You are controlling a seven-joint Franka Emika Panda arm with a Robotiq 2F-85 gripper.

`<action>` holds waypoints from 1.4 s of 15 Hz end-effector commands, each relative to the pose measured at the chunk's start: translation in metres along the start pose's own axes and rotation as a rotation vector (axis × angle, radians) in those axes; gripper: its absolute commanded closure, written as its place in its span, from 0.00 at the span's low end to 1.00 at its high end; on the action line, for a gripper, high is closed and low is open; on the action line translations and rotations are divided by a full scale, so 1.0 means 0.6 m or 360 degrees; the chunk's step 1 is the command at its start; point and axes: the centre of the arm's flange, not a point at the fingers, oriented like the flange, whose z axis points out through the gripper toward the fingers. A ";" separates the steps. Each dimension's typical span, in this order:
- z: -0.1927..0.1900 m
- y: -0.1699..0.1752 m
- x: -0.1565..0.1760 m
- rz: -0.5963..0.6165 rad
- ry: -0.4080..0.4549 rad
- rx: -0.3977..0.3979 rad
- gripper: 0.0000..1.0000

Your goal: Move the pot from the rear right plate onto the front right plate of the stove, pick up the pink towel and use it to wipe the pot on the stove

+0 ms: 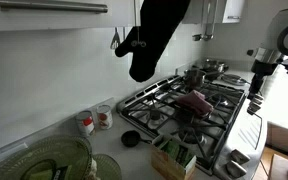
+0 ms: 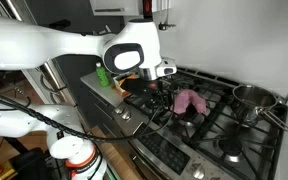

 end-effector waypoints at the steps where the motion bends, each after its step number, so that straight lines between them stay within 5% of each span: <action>1: 0.000 0.000 0.000 0.0000 0.0000 0.0000 0.00; 7: 0.007 0.005 0.014 0.0076 -0.0002 -0.0017 0.00; 17: 0.095 0.125 0.237 0.0937 0.0602 -0.0124 0.00; 20: 0.109 0.168 0.271 0.1185 0.0680 -0.0119 0.00; 21: 0.096 0.133 0.234 0.1033 0.0650 -0.0118 0.00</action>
